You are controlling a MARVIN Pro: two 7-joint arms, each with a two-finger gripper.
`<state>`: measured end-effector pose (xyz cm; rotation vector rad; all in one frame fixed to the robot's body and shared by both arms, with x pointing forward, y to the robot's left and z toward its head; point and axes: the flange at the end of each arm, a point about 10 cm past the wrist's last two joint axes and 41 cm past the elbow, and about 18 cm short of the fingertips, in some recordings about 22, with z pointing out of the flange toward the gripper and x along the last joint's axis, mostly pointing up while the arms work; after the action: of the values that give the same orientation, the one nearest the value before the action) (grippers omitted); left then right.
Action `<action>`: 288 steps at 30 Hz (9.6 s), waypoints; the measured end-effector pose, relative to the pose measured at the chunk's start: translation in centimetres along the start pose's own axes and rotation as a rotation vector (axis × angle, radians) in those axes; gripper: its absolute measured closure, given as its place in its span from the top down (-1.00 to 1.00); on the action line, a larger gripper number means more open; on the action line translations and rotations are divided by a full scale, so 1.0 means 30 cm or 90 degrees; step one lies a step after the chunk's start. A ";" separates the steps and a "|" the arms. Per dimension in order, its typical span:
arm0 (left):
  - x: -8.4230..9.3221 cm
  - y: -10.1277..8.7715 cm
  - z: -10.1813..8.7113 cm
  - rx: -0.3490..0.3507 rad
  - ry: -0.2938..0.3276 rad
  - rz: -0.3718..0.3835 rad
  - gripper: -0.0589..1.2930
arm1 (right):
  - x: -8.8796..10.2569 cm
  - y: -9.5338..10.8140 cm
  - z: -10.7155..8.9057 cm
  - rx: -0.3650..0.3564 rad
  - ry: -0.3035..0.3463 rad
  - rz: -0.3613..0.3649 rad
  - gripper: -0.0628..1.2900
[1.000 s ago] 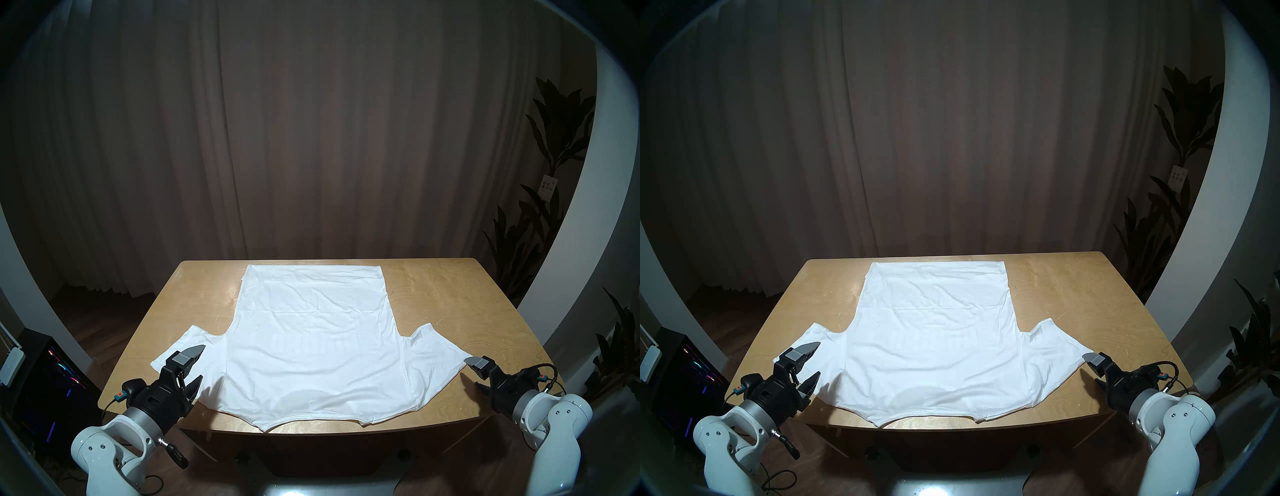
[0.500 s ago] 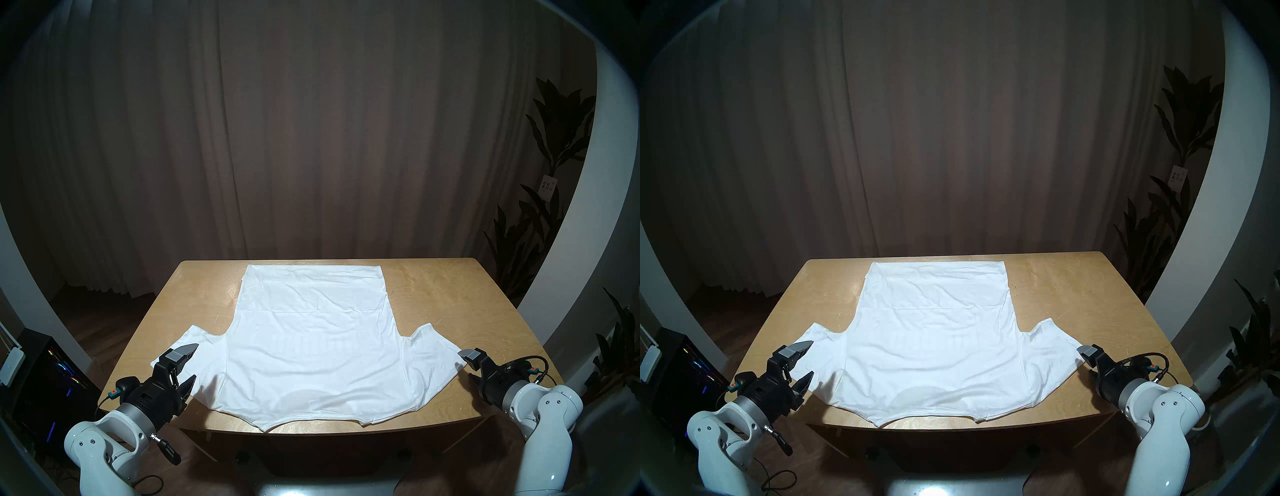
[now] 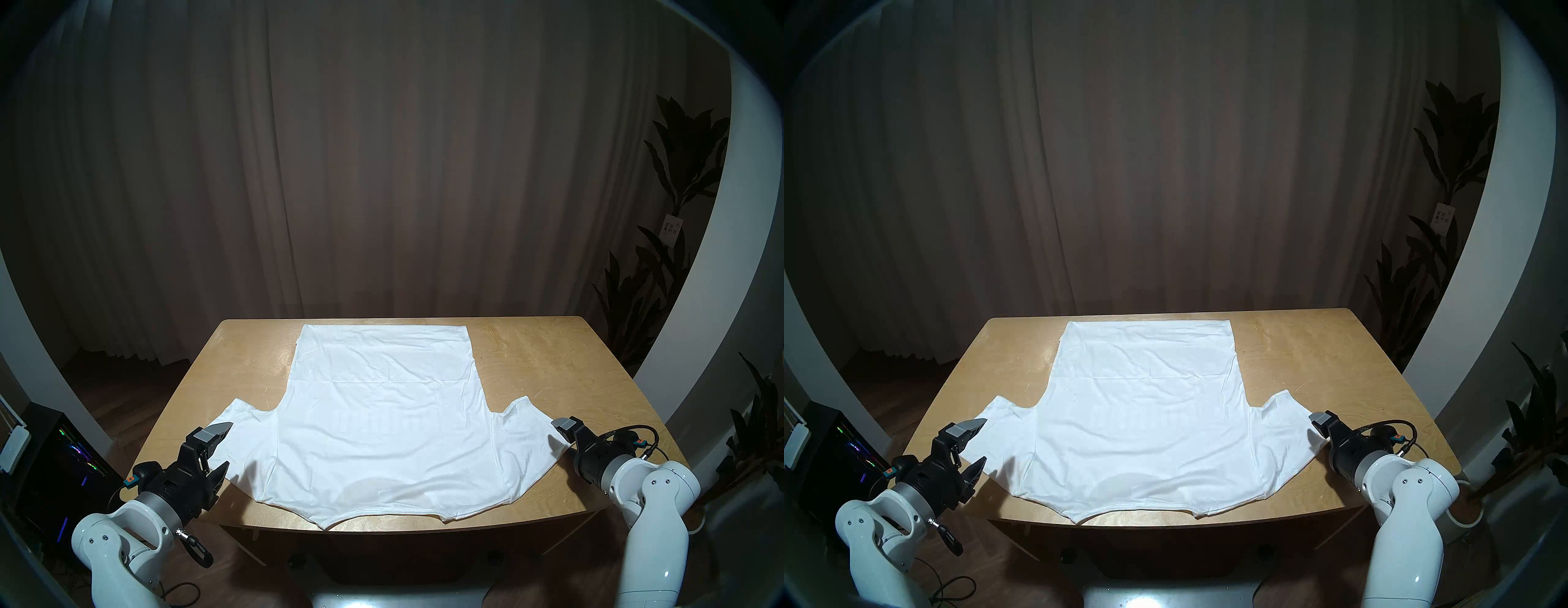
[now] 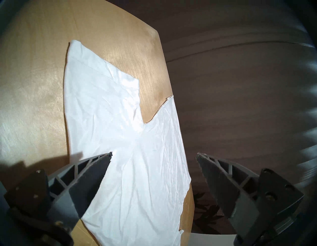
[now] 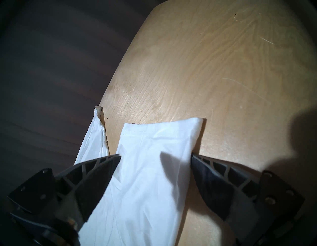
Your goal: Fold the shirt by bringing both sleeves in and then folding it in half
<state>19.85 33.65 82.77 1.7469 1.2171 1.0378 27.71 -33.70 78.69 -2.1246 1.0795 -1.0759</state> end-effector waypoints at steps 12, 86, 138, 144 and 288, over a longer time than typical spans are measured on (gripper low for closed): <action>0.038 -0.017 -0.026 0.005 0.027 -0.002 0.94 | -0.042 -0.023 0.061 -0.023 -0.015 -0.020 0.78; 0.072 -0.172 -0.026 0.023 0.110 -0.033 0.94 | -0.437 -0.558 0.224 0.349 -0.351 -0.263 0.94; 0.186 -0.092 0.181 0.153 0.020 0.109 0.90 | -0.077 -0.457 0.087 0.350 -0.067 -0.169 0.94; 0.203 -0.083 0.217 0.169 0.007 0.133 0.90 | -0.074 -0.453 0.073 0.350 -0.056 -0.162 0.94; -0.277 0.328 0.328 -0.136 -0.229 0.338 0.94 | -0.048 -0.196 0.043 0.243 -0.026 -0.174 0.94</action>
<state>30.41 21.86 86.23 2.0196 0.4089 1.0347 30.71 -29.16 81.65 -2.0037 0.5195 -1.2428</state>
